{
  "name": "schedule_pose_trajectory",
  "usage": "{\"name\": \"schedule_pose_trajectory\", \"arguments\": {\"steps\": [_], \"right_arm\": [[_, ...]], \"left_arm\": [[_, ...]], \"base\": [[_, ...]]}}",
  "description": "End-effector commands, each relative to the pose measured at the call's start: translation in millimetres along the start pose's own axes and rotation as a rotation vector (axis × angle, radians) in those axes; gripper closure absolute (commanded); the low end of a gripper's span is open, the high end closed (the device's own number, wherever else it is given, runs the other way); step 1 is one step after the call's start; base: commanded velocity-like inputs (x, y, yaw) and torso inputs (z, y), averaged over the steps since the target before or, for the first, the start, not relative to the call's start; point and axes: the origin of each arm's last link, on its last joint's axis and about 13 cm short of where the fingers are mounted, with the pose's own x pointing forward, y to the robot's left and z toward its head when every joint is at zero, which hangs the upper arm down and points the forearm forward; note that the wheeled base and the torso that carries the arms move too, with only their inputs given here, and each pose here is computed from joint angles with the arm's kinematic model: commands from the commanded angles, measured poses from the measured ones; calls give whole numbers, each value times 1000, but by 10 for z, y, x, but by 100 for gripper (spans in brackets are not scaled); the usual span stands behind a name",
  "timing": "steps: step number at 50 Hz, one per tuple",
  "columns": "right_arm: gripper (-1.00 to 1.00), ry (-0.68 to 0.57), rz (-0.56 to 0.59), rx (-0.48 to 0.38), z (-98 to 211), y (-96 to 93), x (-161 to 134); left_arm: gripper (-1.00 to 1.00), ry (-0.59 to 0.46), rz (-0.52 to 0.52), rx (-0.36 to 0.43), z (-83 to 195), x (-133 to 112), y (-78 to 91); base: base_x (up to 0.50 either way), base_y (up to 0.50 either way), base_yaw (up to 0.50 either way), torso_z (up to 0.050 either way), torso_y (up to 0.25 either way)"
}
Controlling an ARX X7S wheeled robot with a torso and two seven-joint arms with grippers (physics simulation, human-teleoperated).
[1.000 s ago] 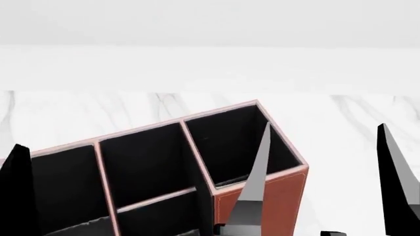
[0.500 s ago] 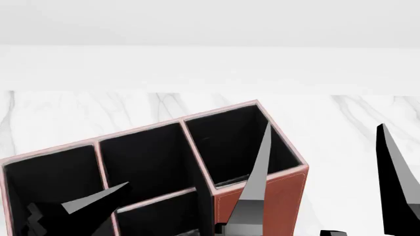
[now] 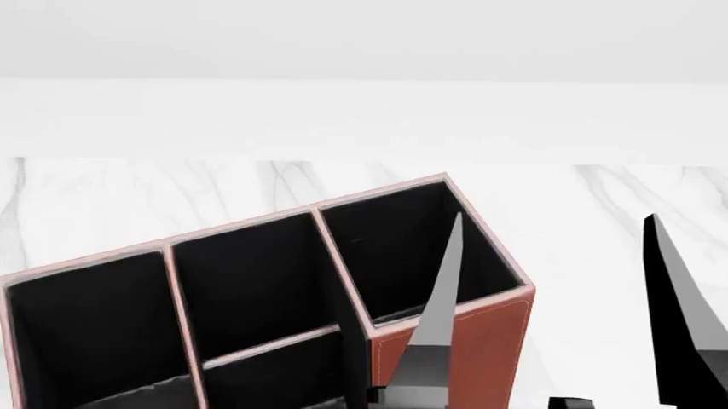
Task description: Pick up the book and place it in the front compartment of the caddy.
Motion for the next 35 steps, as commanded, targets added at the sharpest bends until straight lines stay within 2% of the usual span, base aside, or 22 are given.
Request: {"name": "schedule_pose_trajectory", "arguments": {"steps": [1, 6, 14, 17, 18, 35], "right_arm": [[-100, -38, 8, 4, 46, 4, 12], [-100, -42, 4, 6, 53, -8, 14], [-100, -45, 9, -4, 63, -2, 12], [-100, -48, 8, -3, 73, -3, 14], [-100, -50, 7, -2, 76, -6, 13], [-100, -53, 5, -13, 85, -17, 3]], "left_arm": [[-100, 101, -65, 13, -17, 98, 15], [-100, 193, -80, 9, -40, 93, 21], [-100, 258, -82, 15, 40, 93, 56], [-100, 287, -72, 30, 93, 92, 82], [-100, 273, -77, 72, 114, 96, 98], [-100, 473, -57, 106, 223, 125, 274]], "base": [[0, 0, 0, 0, 0], [0, 0, 0, 0, 0], [0, 0, 0, 0, 0], [0, 0, 0, 0, 0], [0, 0, 0, 0, 0], [0, 0, 0, 0, 0]]}}
